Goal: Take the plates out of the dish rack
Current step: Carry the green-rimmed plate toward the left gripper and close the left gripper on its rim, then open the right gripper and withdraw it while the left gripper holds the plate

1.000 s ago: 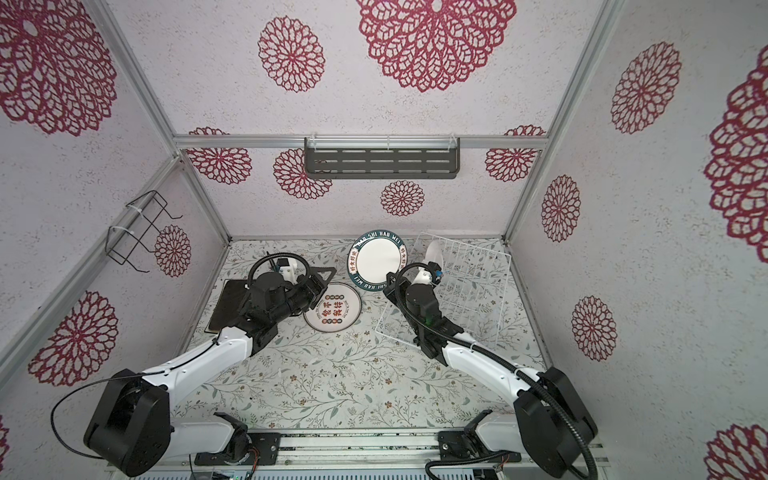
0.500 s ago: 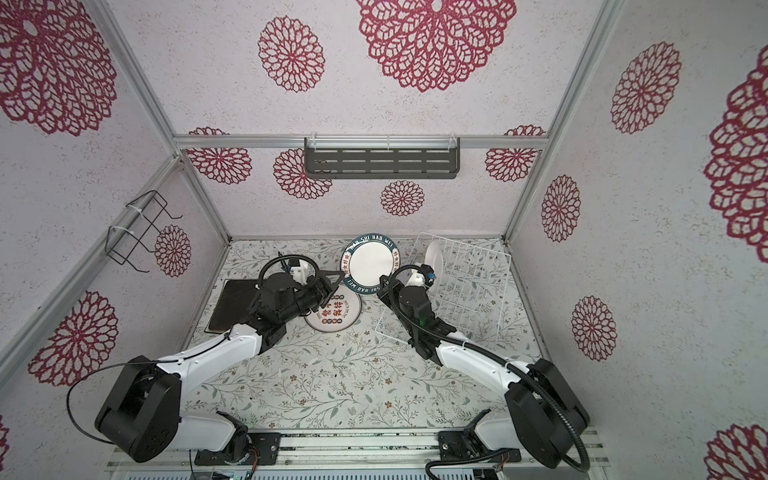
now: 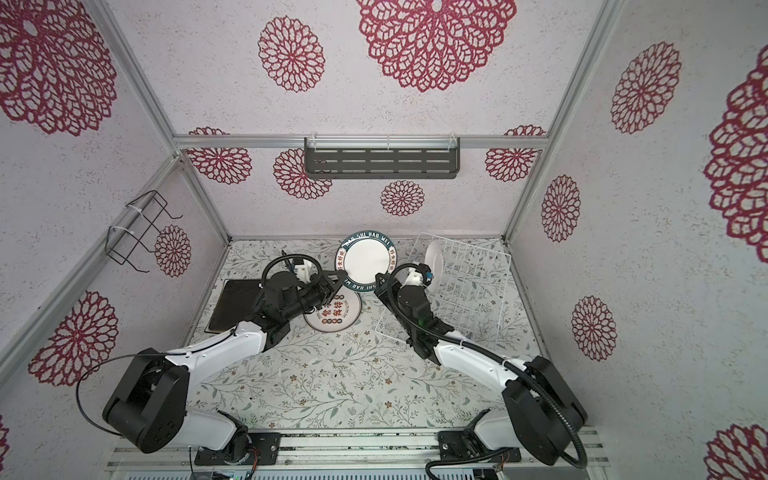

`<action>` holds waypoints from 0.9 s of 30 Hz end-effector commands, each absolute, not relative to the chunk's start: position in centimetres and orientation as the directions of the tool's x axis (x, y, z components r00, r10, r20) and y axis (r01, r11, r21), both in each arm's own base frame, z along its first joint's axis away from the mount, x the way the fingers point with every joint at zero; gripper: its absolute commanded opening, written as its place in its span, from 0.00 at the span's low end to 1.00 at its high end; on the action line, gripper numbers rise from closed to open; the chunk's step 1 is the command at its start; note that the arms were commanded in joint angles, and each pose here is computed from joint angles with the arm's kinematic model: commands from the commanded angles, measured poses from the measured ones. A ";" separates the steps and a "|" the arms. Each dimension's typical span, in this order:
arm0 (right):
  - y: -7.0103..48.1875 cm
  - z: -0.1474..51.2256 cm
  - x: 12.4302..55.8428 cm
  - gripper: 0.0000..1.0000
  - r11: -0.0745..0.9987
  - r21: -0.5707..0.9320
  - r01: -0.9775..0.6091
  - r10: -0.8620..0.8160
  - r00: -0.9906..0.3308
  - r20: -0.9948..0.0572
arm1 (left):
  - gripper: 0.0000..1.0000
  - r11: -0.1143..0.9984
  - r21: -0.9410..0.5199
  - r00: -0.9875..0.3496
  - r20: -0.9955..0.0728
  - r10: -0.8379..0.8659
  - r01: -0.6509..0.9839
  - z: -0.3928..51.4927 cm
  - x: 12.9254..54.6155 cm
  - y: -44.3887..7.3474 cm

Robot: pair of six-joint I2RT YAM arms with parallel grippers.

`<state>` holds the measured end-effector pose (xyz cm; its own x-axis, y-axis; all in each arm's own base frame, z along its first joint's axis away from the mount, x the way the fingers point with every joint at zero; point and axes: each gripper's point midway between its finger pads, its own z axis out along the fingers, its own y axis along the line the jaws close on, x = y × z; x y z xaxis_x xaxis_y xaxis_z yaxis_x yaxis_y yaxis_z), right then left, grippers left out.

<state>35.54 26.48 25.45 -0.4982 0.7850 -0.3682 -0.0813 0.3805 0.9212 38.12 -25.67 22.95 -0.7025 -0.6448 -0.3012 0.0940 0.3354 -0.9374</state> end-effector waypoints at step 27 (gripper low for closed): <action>26.9 30.3 35.3 0.49 0.317 0.931 -0.184 0.799 -0.477 -0.366 | 0.00 0.316 -0.940 -0.676 -0.318 -0.665 0.131 24.2 38.2 -25.4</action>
